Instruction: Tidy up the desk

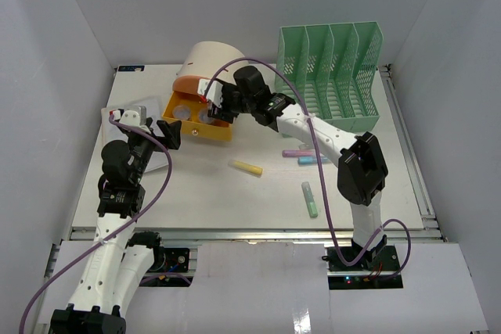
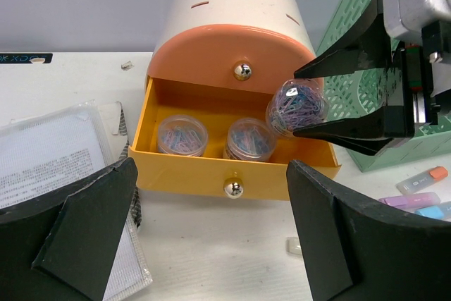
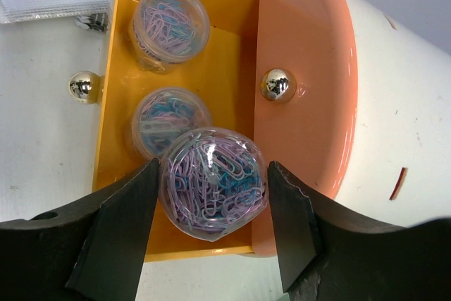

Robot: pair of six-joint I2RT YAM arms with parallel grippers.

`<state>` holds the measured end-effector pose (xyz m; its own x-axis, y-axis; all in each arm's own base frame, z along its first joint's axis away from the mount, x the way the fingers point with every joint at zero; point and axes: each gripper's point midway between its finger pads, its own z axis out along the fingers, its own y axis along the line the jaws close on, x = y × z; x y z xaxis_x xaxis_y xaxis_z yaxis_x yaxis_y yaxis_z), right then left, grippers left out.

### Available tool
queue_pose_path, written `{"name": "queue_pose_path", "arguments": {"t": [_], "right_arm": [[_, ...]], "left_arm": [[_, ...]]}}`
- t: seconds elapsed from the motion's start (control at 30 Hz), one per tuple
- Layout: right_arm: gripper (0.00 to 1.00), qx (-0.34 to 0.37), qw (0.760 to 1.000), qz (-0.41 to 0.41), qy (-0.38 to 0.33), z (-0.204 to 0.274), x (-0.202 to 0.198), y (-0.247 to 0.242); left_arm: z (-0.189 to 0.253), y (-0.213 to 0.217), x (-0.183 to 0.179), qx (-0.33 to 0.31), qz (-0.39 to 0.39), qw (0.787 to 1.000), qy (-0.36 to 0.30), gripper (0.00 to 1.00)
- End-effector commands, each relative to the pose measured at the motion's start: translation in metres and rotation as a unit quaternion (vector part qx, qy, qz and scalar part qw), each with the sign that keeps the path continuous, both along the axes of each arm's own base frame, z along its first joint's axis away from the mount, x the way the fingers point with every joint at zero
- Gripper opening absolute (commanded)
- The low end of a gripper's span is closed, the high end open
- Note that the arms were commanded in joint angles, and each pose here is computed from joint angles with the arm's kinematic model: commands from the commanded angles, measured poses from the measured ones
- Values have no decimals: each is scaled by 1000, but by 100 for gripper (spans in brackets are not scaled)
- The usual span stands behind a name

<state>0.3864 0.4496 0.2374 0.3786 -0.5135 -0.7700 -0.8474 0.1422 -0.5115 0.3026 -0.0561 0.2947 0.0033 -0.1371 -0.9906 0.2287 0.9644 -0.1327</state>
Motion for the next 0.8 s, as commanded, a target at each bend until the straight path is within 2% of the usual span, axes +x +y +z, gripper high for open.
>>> {"name": "queue_pose_path", "arguments": {"t": [0.0,0.77], "right_arm": [[38,7,997,-14,-71,40,8,-1],[38,-3,991,-26,-131,62,15,-9]], "left_arm": [[0,-2,-3,2,-6,1000,-3,98],[1,-2,-3,3,-9,1000,-4,98]]}}
